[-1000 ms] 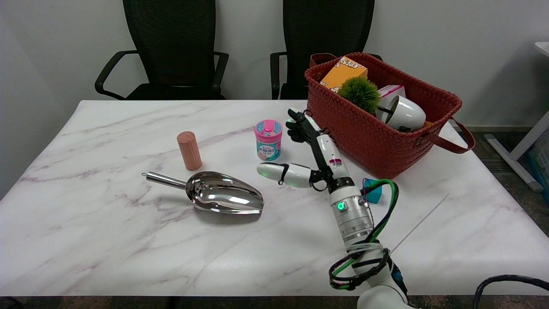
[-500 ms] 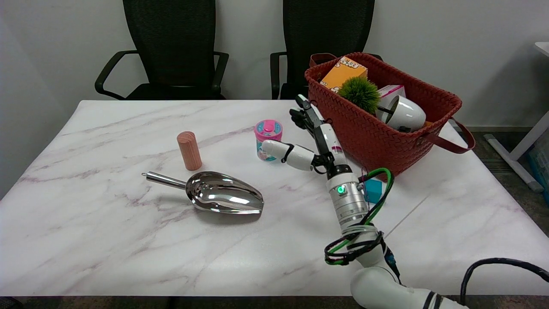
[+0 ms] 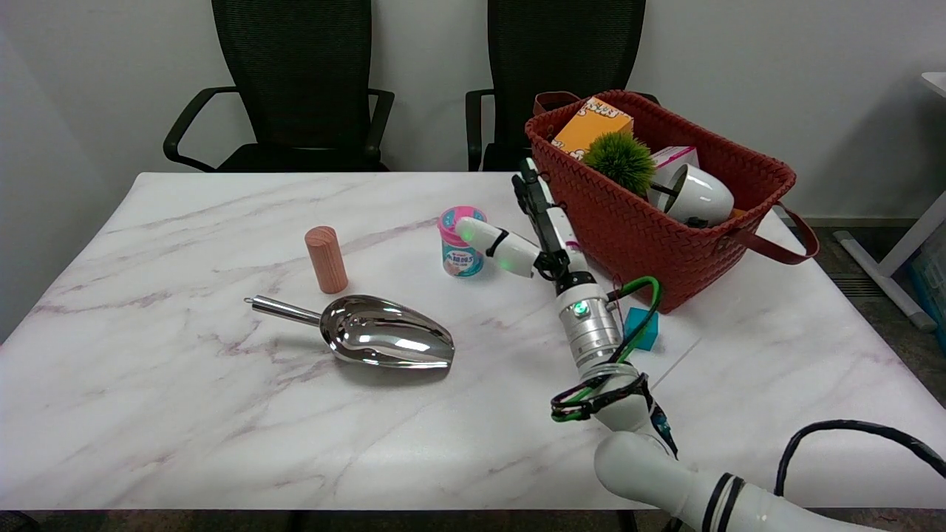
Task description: Pick up the pink gum jar.
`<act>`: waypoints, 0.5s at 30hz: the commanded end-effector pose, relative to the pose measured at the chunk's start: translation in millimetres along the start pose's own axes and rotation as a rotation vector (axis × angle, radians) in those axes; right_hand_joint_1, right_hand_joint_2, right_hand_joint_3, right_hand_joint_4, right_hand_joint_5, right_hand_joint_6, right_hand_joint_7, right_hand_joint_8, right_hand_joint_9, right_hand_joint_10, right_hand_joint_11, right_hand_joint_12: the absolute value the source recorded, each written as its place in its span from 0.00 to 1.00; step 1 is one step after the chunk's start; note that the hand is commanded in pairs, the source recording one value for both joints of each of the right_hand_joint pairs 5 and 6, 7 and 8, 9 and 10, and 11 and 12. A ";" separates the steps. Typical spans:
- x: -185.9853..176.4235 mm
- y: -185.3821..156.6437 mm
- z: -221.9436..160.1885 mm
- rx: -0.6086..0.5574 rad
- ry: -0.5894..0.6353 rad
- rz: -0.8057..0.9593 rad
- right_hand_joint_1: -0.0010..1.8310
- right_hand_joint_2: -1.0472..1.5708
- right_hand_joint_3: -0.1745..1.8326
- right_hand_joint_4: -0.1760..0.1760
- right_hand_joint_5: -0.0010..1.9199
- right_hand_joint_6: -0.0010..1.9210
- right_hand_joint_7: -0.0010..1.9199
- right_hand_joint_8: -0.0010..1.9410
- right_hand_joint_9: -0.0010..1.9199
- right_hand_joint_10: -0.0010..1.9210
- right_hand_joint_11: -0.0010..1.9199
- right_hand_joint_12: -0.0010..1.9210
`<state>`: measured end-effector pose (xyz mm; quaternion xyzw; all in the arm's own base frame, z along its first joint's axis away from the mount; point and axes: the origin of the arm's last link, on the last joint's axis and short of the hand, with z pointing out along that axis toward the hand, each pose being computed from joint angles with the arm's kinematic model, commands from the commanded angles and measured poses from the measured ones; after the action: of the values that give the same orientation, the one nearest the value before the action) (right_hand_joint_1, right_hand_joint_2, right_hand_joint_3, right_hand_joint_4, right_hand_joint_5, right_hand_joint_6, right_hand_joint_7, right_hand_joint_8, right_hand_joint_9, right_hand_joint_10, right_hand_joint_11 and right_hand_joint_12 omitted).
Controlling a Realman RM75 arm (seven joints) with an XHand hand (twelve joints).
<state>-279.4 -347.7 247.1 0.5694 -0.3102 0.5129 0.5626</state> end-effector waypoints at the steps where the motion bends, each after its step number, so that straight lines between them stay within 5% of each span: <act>1: -12.2 7.5 33.0 -0.077 -0.086 0.067 0.39 0.70 0.00 0.50 0.00 0.00 0.02 0.02 0.05 0.05 0.05 0.05; 15: -14.0 12.0 49.9 -0.089 -0.079 0.043 0.45 0.64 0.00 0.50 0.00 0.00 0.00 0.00 0.00 0.00 0.06 0.06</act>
<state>-282.8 -378.2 244.8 0.5612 -0.3538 0.4971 0.5593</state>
